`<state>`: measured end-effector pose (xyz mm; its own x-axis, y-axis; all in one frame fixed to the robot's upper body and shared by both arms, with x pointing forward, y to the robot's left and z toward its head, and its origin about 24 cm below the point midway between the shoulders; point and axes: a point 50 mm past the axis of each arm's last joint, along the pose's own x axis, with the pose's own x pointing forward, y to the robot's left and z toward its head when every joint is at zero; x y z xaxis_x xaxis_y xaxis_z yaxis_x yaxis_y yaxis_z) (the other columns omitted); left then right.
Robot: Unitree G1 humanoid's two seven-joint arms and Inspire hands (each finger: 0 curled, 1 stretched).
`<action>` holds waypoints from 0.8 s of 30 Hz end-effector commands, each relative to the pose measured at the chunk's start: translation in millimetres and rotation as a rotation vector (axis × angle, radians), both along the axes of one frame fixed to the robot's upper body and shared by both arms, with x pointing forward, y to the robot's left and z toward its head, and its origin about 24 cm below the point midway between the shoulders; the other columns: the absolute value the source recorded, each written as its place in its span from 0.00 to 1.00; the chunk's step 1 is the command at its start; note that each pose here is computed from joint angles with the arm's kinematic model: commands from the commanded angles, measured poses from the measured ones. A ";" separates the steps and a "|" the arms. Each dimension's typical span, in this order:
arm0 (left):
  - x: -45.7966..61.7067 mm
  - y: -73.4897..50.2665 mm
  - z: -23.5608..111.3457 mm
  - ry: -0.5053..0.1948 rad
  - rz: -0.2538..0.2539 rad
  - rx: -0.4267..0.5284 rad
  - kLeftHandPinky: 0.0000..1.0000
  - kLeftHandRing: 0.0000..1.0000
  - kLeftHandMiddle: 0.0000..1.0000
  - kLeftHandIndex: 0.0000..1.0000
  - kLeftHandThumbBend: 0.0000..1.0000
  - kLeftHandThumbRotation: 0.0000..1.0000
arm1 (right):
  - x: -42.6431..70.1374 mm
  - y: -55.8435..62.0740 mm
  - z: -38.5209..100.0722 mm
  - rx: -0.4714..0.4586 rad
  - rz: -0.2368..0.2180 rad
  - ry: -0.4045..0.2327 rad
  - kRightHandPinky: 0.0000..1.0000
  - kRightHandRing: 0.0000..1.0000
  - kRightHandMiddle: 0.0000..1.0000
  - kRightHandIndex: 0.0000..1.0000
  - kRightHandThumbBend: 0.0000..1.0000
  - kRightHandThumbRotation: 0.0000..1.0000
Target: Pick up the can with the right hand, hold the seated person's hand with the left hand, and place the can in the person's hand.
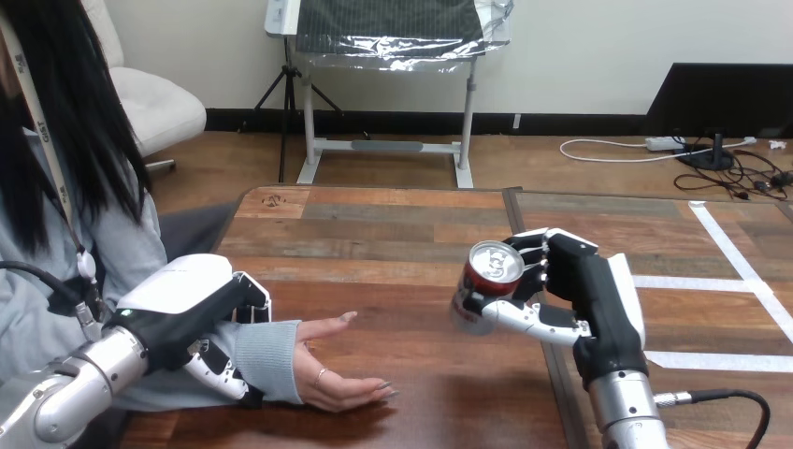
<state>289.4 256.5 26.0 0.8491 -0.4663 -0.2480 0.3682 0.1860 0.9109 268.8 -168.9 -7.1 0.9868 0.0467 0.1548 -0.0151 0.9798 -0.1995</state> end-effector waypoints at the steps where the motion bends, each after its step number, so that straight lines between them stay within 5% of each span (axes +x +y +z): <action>1: 20.4 -13.9 40.3 -0.174 -0.044 -0.096 0.19 0.25 0.32 0.33 0.83 0.00 | 17.2 9.9 31.2 0.003 0.030 -0.141 0.34 0.39 0.46 0.50 0.81 0.00; 24: 27.3 -33.5 54.9 -0.226 -0.091 -0.137 0.22 0.27 0.34 0.34 0.86 0.00 | 16.5 34.1 30.9 0.016 0.084 -0.145 0.33 0.38 0.45 0.49 0.81 0.00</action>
<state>296.2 239.1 39.5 0.8292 -0.5256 -0.1902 0.3375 0.1996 0.9199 268.1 -148.8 -9.1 0.9839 0.0955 0.1512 -0.0659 0.9796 -0.1896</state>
